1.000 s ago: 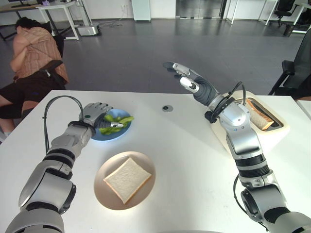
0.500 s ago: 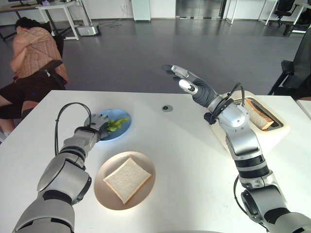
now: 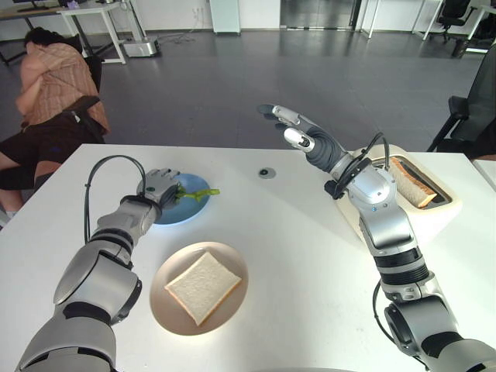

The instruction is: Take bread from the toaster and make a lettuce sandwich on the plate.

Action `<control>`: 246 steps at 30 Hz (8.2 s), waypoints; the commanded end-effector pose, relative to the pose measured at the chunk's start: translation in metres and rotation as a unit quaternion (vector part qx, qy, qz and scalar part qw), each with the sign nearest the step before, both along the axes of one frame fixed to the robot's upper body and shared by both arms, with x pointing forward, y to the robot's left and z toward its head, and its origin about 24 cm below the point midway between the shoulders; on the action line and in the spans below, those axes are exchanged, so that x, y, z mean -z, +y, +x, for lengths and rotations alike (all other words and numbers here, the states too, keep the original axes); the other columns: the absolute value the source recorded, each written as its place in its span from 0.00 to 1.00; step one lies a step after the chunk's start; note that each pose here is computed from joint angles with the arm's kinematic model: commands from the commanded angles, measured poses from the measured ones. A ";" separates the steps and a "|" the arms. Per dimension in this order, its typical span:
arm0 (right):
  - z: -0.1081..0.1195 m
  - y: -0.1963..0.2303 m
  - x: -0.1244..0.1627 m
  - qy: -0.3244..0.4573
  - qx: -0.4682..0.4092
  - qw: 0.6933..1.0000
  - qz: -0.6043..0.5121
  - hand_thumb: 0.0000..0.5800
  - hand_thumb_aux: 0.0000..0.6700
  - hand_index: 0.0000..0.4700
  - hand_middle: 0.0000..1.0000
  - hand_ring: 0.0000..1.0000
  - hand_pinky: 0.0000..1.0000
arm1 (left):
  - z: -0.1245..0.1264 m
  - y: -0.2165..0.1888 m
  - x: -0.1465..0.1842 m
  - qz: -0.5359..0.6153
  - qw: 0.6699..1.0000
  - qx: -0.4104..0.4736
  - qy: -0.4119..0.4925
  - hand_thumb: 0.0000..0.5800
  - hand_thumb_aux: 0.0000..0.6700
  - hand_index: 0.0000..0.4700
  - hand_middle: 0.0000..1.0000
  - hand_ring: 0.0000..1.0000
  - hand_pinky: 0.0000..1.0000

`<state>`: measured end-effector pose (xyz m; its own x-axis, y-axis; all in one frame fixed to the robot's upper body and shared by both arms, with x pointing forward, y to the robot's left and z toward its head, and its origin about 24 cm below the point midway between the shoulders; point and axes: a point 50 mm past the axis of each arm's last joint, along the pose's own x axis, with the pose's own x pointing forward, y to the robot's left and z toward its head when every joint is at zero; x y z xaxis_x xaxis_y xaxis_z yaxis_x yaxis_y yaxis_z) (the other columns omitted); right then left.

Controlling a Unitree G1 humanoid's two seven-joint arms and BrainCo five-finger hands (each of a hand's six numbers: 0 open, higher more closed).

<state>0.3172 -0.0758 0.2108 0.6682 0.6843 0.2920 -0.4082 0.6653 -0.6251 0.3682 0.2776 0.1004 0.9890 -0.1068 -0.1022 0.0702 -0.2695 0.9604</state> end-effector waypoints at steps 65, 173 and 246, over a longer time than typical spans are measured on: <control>0.008 -0.180 0.010 0.027 0.391 0.780 -0.487 0.00 0.00 0.00 0.00 0.00 0.00 | -0.090 0.011 -0.083 -0.438 0.889 0.131 -0.004 0.00 0.00 0.00 0.00 0.00 0.00; -0.037 0.134 0.186 0.325 -0.145 0.923 -0.146 1.00 1.00 1.00 0.00 0.00 0.00 | -0.161 -0.054 -0.013 -0.473 0.717 0.312 0.406 0.00 0.00 0.00 0.00 0.00 0.00; -0.064 -0.063 0.144 0.387 -0.129 0.866 -0.288 1.00 1.00 1.00 1.00 1.00 1.00 | -0.181 0.110 0.009 -0.237 0.768 -0.166 0.571 1.00 1.00 1.00 1.00 1.00 1.00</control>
<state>0.2631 -0.1359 0.0742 0.3759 0.7359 -0.5631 -0.9174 0.2100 -0.3380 0.1973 0.3939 0.1035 0.3971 -0.1466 -0.9060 0.8739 0.3621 0.3244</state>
